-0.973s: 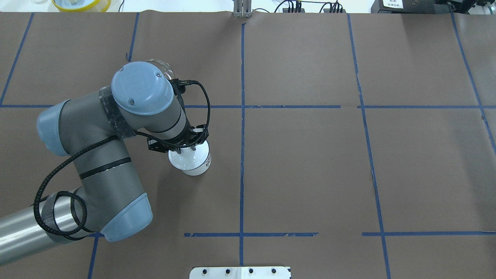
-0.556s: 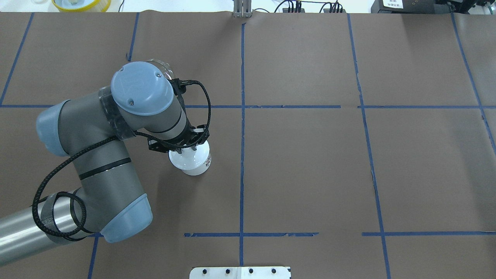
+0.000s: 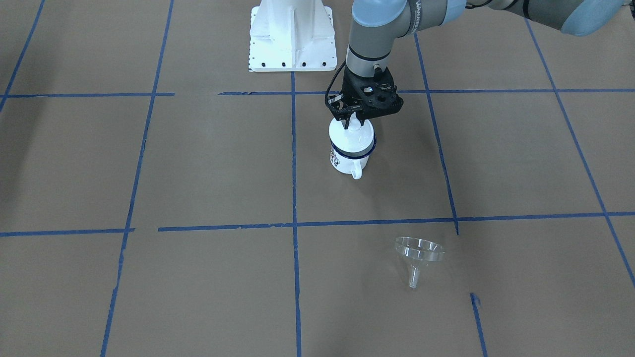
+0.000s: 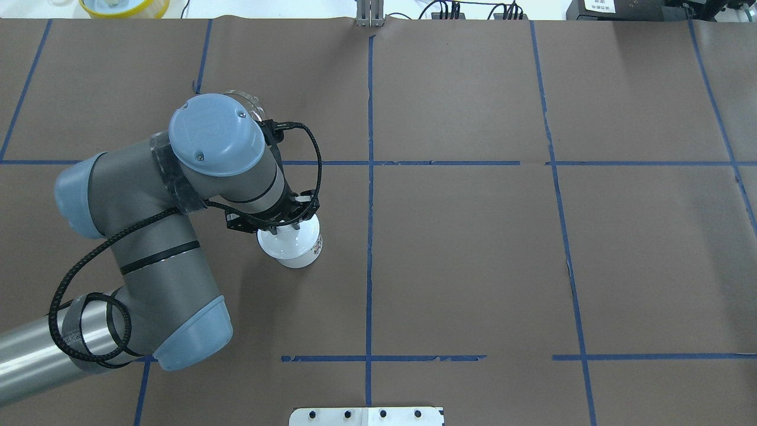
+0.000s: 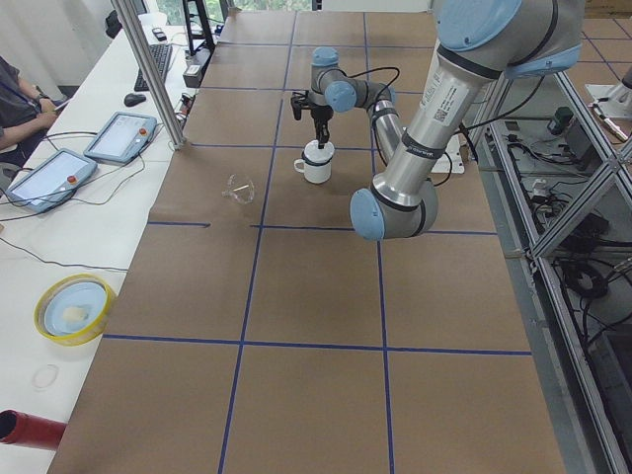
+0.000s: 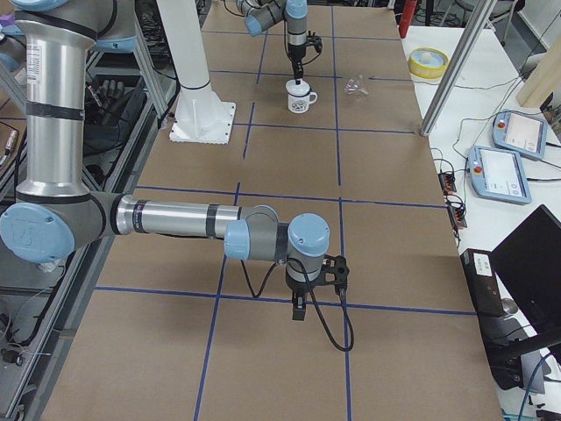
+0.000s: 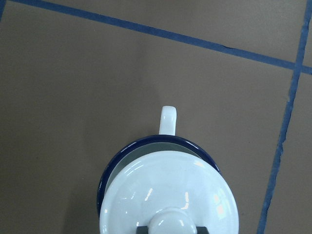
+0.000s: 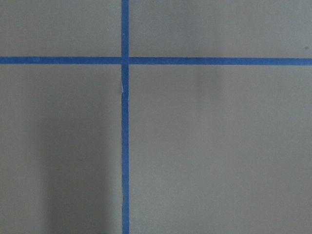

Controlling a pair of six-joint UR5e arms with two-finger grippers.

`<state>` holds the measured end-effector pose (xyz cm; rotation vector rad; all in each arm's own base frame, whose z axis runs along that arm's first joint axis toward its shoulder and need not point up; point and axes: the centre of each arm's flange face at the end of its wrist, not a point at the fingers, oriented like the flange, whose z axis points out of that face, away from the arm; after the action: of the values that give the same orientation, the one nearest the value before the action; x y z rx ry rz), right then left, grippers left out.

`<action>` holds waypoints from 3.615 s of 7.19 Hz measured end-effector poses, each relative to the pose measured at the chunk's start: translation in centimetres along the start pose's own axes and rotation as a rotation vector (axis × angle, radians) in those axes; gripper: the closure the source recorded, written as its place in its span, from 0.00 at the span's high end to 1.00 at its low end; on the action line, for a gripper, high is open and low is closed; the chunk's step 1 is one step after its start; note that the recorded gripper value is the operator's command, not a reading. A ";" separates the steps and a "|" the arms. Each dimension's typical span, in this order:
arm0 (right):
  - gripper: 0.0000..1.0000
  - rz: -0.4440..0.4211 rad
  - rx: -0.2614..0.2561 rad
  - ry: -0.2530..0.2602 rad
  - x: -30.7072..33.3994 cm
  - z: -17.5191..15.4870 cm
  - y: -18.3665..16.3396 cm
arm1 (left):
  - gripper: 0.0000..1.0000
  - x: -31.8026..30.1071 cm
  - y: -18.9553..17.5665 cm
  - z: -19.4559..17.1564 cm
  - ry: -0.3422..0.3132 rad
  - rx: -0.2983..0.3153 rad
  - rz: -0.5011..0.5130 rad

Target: Remove funnel from cup

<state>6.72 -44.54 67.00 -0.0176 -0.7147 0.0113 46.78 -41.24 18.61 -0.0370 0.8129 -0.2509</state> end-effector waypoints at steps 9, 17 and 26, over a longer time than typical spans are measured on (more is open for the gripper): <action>1.00 0.000 0.000 0.000 0.0 0.0 0.0 | 1.00 -0.1 -0.3 0.6 0.000 0.003 -0.013; 1.00 0.000 0.000 0.000 0.0 0.0 0.0 | 1.00 -6.6 -7.5 -9.3 0.083 0.169 0.143; 1.00 0.000 0.000 0.000 0.0 0.0 0.0 | 1.00 -57.4 -30.2 -9.0 -0.120 0.110 0.496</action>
<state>6.71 -44.54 67.00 -0.0177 -0.7146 0.0113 -3.88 -56.44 57.26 0.2485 0.6643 0.1744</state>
